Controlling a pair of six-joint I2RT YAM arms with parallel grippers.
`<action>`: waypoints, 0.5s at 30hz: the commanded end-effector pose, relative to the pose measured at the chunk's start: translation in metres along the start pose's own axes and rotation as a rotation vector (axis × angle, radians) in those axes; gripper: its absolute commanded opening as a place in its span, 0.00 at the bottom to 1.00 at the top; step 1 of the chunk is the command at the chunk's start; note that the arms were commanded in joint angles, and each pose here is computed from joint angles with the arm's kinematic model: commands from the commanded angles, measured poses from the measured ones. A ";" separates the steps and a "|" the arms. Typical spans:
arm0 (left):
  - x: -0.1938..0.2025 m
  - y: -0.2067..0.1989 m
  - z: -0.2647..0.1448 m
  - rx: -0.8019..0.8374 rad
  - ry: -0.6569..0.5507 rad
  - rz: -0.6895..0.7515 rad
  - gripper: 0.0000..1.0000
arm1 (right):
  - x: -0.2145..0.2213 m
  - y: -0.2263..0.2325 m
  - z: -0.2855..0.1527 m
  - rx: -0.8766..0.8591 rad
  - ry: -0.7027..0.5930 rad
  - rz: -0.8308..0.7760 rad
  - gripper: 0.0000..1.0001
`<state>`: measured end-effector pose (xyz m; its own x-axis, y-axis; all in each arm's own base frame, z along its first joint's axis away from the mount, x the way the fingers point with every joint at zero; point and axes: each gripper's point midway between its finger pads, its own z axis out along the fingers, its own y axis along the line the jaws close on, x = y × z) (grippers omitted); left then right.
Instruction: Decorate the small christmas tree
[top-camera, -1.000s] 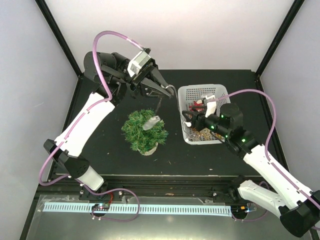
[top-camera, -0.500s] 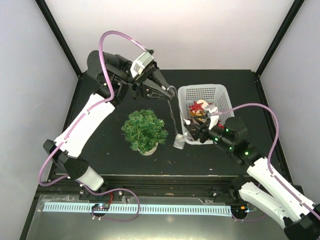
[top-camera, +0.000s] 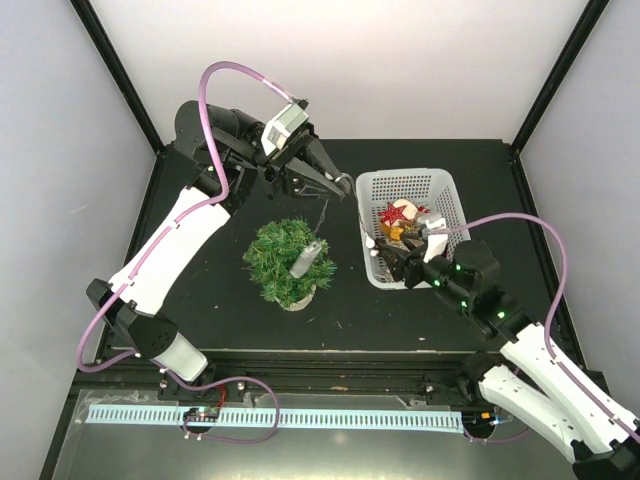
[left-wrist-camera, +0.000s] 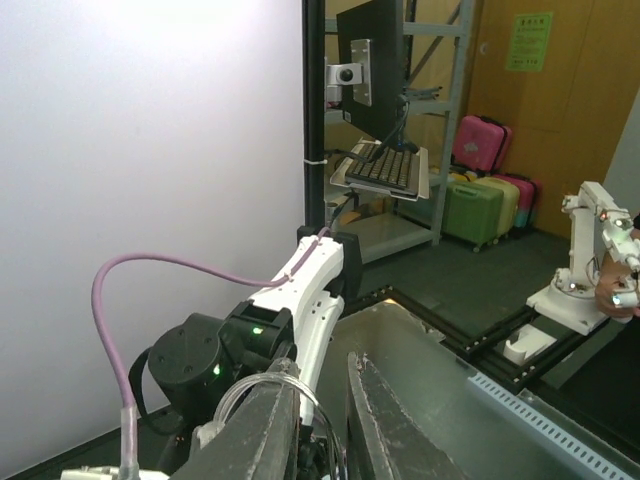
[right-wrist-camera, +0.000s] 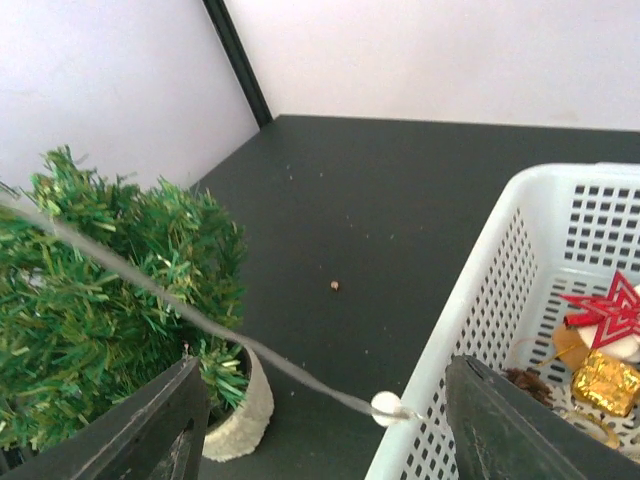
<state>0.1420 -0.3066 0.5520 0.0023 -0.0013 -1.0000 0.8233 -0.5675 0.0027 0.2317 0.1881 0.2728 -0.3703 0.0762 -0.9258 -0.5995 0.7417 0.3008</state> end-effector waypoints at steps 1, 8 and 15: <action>0.018 -0.028 -0.002 0.133 0.138 0.021 0.16 | 0.007 0.002 0.008 0.017 0.038 -0.011 0.66; 0.021 -0.022 -0.004 0.122 0.141 0.006 0.16 | 0.018 0.021 0.022 -0.026 0.085 -0.056 0.66; 0.021 -0.022 -0.004 0.122 0.140 0.006 0.17 | 0.017 0.019 0.027 -0.013 0.077 -0.063 0.66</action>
<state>0.1424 -0.3068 0.5518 -0.0043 0.0032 -1.0000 0.8233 -0.5675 -0.0053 0.2243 0.2214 0.2370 -0.4442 -0.0477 -0.8946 -0.6365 0.7195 0.2777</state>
